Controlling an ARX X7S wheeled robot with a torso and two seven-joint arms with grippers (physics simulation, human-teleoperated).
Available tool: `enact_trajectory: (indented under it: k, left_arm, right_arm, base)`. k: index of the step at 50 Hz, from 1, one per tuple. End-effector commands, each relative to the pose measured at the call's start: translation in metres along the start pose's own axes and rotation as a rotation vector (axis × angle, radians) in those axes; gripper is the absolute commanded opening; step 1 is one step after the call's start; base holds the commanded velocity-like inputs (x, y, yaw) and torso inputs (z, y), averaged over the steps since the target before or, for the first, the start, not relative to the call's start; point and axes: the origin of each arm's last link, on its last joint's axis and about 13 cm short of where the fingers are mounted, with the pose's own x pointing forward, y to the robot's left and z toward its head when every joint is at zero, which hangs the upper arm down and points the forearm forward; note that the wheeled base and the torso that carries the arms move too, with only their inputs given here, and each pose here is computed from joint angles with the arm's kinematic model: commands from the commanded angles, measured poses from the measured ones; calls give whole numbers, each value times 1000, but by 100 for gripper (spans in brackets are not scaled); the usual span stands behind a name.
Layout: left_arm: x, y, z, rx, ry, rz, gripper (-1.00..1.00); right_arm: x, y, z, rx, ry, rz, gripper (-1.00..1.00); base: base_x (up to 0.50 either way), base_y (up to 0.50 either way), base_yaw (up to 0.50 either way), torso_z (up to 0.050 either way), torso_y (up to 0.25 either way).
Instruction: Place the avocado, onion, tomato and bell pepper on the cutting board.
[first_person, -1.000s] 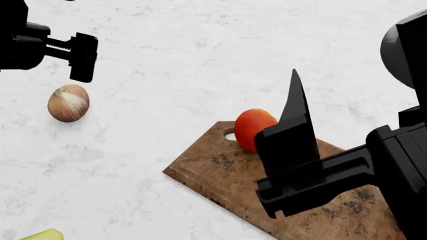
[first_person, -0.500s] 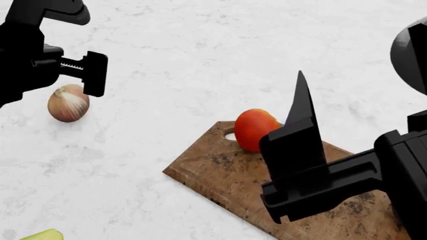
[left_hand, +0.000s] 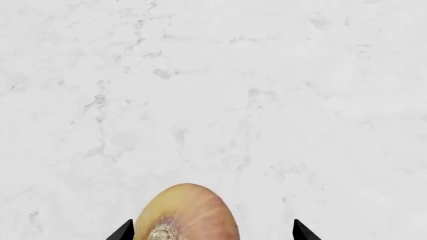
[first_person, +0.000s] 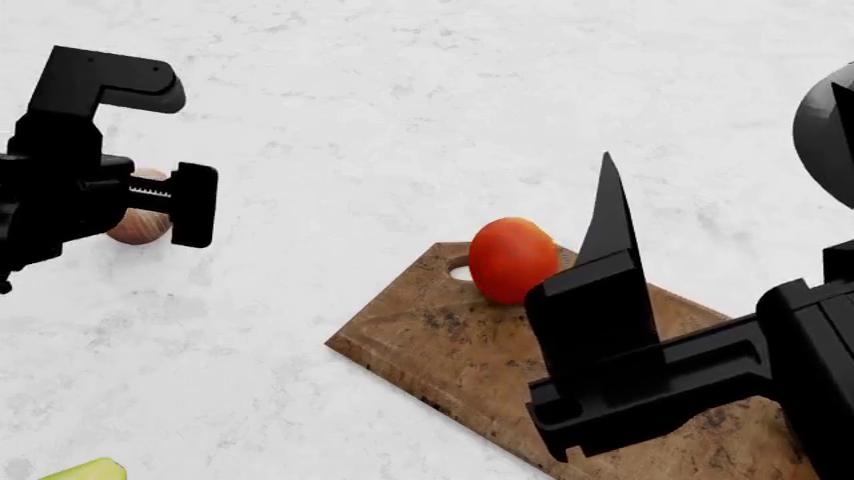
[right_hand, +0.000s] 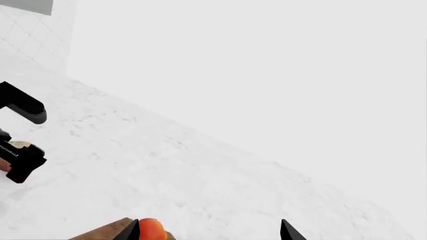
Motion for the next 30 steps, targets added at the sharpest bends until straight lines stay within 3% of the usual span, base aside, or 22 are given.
enact_trajectory:
  k: [1,30]
  left_arm:
    - [3,0,-9,-27,32,36,100]
    - [10,1,-24,-57,38,86,100]
  right_arm:
    - [-1,0,-2,2,3,-3,100]
    - [-4,0,3,-14,7,-7,100]
  base:
    - [0,0,0,0,0]
    - [0,0,0,0,0]
